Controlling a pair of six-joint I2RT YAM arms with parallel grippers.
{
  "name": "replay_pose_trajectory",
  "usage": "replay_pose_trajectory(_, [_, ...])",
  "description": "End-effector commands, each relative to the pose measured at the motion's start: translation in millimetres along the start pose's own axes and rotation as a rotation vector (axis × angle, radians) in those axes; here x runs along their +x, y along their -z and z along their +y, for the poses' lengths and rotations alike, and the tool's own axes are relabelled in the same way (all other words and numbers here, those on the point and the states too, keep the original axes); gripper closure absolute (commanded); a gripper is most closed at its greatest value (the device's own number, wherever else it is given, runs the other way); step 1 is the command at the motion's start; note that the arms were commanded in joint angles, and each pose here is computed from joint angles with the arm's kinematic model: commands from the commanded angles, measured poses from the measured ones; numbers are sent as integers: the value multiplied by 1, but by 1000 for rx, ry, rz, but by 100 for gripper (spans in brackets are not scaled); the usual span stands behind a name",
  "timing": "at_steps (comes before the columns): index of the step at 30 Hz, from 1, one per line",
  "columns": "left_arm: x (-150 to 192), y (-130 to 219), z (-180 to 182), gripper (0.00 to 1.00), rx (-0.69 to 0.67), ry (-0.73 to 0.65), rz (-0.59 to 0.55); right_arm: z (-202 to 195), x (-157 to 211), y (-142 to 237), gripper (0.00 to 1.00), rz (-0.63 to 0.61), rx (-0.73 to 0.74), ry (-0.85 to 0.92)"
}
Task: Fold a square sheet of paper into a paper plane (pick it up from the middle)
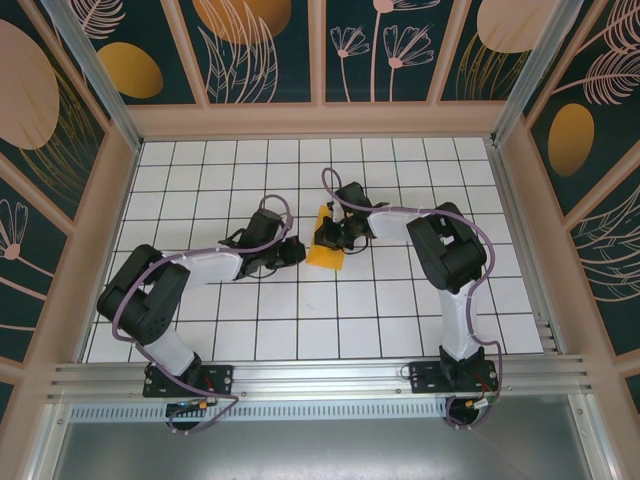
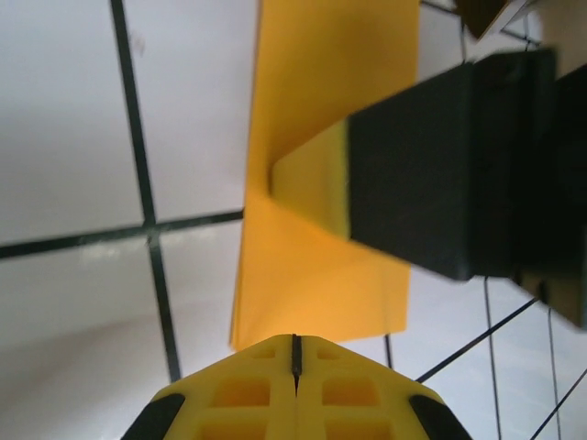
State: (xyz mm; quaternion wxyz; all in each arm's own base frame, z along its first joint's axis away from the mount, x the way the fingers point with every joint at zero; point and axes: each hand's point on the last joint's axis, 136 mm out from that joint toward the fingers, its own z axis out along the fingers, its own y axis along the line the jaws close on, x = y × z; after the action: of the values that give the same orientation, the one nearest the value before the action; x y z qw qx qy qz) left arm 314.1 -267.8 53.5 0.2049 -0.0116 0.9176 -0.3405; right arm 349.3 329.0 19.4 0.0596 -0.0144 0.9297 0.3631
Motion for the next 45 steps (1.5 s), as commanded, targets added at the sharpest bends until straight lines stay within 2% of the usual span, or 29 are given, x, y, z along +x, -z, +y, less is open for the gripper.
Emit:
replay_pose_trajectory(1, [-8,-10,-6,99,11,19,-9,11,-12,12,89,-37,-31,29])
replay_pose_trajectory(4, [-5,-24,-3,99,23,46,16,31,-19,32,82,-93,-80,47])
replay_pose_trajectory(8, [-10,-31,-8,99,43,46,16,13,-32,63,70,-180,-56,-6])
replay_pose_trajectory(13, [-21,-41,-17,99,70,38,7,-17,-17,80,61,-208,5,-76])
replay_pose_trajectory(17, [-28,-51,-12,99,34,32,1,-31,1,88,56,-207,50,-108])
replay_pose_trajectory(26, [-40,-74,3,99,-56,30,-2,-45,20,89,53,-188,83,-160])
replay_pose_trajectory(35, [10,-46,53,100,-254,206,8,-42,38,84,54,-152,120,-200])
replay_pose_trajectory(40, [32,-31,56,100,-315,273,-18,-35,51,82,54,-128,140,-191])
replay_pose_trajectory(43, [34,-29,59,100,-330,306,-42,-30,62,74,54,-86,152,-171])
replay_pose_trajectory(45, [29,-30,50,100,-295,294,-47,-30,68,70,54,-64,169,-163])
